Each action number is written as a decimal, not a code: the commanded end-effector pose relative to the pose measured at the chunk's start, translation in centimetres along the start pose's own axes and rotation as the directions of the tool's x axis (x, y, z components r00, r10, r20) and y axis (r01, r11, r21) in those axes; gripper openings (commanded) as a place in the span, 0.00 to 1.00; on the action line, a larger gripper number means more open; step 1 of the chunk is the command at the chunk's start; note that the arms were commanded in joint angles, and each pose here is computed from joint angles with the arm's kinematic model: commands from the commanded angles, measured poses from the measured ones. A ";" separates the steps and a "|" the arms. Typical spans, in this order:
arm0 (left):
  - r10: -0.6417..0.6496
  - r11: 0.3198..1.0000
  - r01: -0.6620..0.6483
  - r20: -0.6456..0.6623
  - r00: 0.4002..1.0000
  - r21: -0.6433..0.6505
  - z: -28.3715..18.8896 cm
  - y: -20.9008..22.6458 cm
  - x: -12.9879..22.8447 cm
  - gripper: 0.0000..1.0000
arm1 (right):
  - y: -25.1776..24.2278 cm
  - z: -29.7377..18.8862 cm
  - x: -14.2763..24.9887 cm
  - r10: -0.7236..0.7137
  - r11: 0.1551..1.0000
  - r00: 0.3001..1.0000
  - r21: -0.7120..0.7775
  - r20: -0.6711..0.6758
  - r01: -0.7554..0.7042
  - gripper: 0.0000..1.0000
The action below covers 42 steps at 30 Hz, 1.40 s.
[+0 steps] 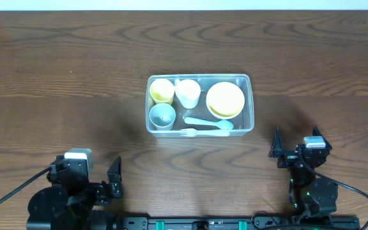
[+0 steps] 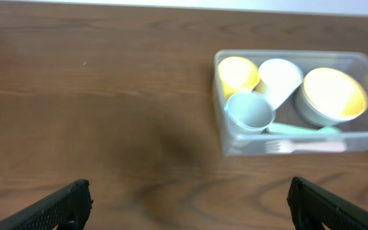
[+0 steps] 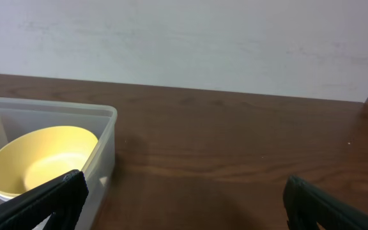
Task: Pack container
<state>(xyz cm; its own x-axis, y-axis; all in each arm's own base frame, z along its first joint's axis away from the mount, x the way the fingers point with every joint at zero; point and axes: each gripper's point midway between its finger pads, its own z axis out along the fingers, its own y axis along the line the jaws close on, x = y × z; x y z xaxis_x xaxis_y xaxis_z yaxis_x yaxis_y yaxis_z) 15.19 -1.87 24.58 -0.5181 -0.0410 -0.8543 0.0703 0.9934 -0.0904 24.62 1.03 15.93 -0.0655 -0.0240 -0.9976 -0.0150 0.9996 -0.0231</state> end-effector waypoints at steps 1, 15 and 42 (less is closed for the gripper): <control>0.047 0.998 -0.048 -0.012 0.999 -0.044 0.2 0.8 0.6 0.98 | -0.1 0.0 0.1 -0.017 1.000 1.000 0.002 -0.002 0.017 0.99; 0.308 0.951 -0.292 0.248 0.919 -0.102 7.5 1.3 2.3 0.98 | -0.1 0.0 0.1 -0.017 1.000 1.000 0.002 -0.002 0.017 0.99; 0.042 0.995 -0.007 0.379 0.925 -0.095 13.3 3.1 4.5 0.98 | -0.1 0.0 0.1 -0.017 1.000 1.000 0.002 -0.002 0.017 0.99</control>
<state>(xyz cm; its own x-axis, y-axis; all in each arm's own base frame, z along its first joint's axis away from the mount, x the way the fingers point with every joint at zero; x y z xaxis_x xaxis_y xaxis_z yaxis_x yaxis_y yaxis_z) 24.36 -1.06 15.42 -0.1128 -0.0012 -0.9936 0.0327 0.9995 -0.0050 24.62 1.16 15.89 -0.0668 -0.0272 -0.9974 -0.0229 0.9994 -0.0257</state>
